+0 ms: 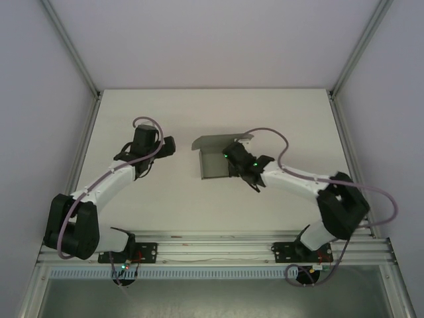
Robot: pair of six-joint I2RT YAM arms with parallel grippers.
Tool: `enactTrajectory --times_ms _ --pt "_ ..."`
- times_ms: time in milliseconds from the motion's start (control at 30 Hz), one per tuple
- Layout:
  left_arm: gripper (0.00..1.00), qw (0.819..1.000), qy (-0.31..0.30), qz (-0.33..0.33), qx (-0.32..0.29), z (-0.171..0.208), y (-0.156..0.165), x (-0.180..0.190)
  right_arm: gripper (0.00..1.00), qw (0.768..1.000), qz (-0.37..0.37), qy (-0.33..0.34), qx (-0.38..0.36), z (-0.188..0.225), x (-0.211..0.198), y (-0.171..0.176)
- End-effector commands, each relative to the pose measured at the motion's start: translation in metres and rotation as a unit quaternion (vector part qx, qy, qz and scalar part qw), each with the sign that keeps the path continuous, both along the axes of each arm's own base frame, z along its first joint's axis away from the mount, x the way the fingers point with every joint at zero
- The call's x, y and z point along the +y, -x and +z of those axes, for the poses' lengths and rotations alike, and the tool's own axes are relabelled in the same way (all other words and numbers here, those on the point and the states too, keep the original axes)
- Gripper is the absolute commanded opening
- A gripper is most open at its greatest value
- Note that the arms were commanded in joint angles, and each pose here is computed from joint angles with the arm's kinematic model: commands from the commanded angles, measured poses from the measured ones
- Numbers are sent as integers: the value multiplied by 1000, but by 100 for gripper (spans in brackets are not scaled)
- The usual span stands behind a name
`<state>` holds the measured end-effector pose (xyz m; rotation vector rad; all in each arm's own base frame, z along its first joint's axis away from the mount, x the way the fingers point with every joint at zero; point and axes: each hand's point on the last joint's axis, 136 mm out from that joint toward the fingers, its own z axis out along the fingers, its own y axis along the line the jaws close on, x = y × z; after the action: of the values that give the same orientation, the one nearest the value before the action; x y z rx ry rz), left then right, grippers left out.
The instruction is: Assemble paper box
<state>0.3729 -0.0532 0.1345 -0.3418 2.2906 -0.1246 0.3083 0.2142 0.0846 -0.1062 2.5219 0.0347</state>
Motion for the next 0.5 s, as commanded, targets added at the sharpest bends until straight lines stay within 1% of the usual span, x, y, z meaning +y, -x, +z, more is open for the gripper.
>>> enactTrajectory --times_ms 0,133,300,467 --pt "100 1000 -19 6 8 -3 11 6 0 997 -27 65 38 -16 -17 2" --pt "100 1000 -11 -6 0 0 10 2 1 990 -24 107 93 -41 -24 7" --pt "100 1000 -7 -11 -6 0 11 0 3 980 -27 133 143 -64 -31 11" --pt "100 1000 -13 -9 -10 2 13 3 4 955 -45 220 192 -81 -53 18"
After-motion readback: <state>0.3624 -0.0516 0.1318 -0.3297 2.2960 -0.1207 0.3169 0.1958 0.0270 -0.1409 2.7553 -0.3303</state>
